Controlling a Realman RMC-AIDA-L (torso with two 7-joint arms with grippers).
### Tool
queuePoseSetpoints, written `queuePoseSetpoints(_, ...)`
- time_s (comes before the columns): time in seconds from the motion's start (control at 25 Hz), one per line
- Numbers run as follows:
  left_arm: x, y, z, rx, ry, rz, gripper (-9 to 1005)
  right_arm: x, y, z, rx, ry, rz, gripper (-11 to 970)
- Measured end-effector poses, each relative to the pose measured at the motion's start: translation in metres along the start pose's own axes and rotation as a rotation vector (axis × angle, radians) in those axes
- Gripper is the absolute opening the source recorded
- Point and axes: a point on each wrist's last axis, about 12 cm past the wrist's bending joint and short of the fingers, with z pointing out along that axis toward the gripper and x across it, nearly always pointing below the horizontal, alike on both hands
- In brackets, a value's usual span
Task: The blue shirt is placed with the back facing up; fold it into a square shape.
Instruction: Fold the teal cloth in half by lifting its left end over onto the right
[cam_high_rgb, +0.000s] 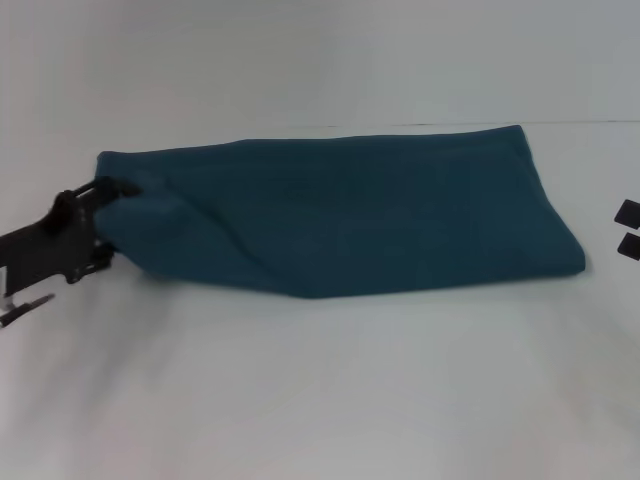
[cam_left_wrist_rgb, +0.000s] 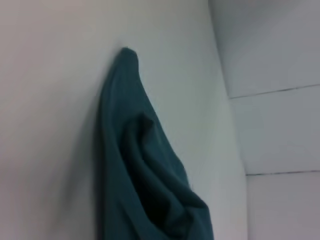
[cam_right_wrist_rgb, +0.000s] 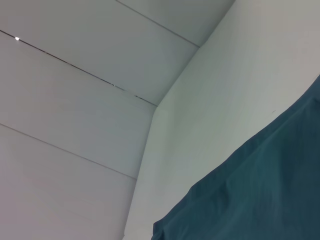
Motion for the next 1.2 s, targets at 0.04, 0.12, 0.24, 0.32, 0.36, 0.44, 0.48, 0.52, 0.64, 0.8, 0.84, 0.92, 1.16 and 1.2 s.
queuePoseSetpoints(0.04,0.000,0.002,-0.002,-0.006,-0.003,-0.010,717,0.000,0.000,0.000,0.001,0.000,0.000,820)
queuePoseSetpoints(0.12,0.001,0.008,-0.004,-0.050,0.000,-0.031,714,0.000,0.000,0.000,0.002,-0.001,0.000,820)
queuePoseSetpoints(0.24,0.002,0.015,0.000,-0.111,0.008,-0.031,710,-0.001,0.000,0.001,0.003,-0.002,-0.001,820)
queuePoseSetpoints(0.32,0.001,0.014,0.002,-0.126,0.007,-0.021,707,-0.001,0.000,0.001,0.002,-0.002,-0.002,820)
queuePoseSetpoints(0.36,0.000,0.014,0.002,-0.133,0.008,-0.017,706,-0.001,0.000,0.001,0.002,-0.002,-0.002,820)
queuePoseSetpoints(0.44,0.000,0.014,0.006,-0.148,0.011,-0.010,703,-0.001,0.000,0.001,0.003,-0.002,-0.001,820)
queuePoseSetpoints(0.48,0.001,0.014,0.007,-0.152,0.012,-0.008,702,-0.001,0.000,0.000,0.004,-0.003,0.000,820)
queuePoseSetpoints(0.52,0.002,0.014,0.010,-0.157,0.014,-0.005,701,0.000,-0.001,0.000,0.004,-0.003,0.002,820)
queuePoseSetpoints(0.64,0.003,0.012,0.014,-0.160,0.021,0.006,697,0.001,-0.002,0.000,0.005,-0.003,0.005,820)
queuePoseSetpoints(0.8,0.004,0.010,0.016,-0.158,0.033,0.012,692,0.003,-0.003,-0.001,0.006,-0.003,0.007,820)
queuePoseSetpoints(0.84,0.004,0.009,0.017,-0.157,0.036,0.016,690,0.003,-0.003,-0.001,0.007,-0.003,0.007,820)
queuePoseSetpoints(0.92,0.004,0.009,0.017,-0.154,0.040,0.024,688,0.003,-0.003,-0.002,0.008,-0.004,0.009,820)
queuePoseSetpoints(1.16,0.005,0.008,0.017,-0.151,0.042,0.026,655,0.005,-0.004,-0.004,0.011,-0.007,0.012,820)
queuePoseSetpoints(1.2,0.005,0.008,0.017,-0.150,0.042,0.025,629,0.005,-0.004,-0.004,0.011,-0.007,0.013,820)
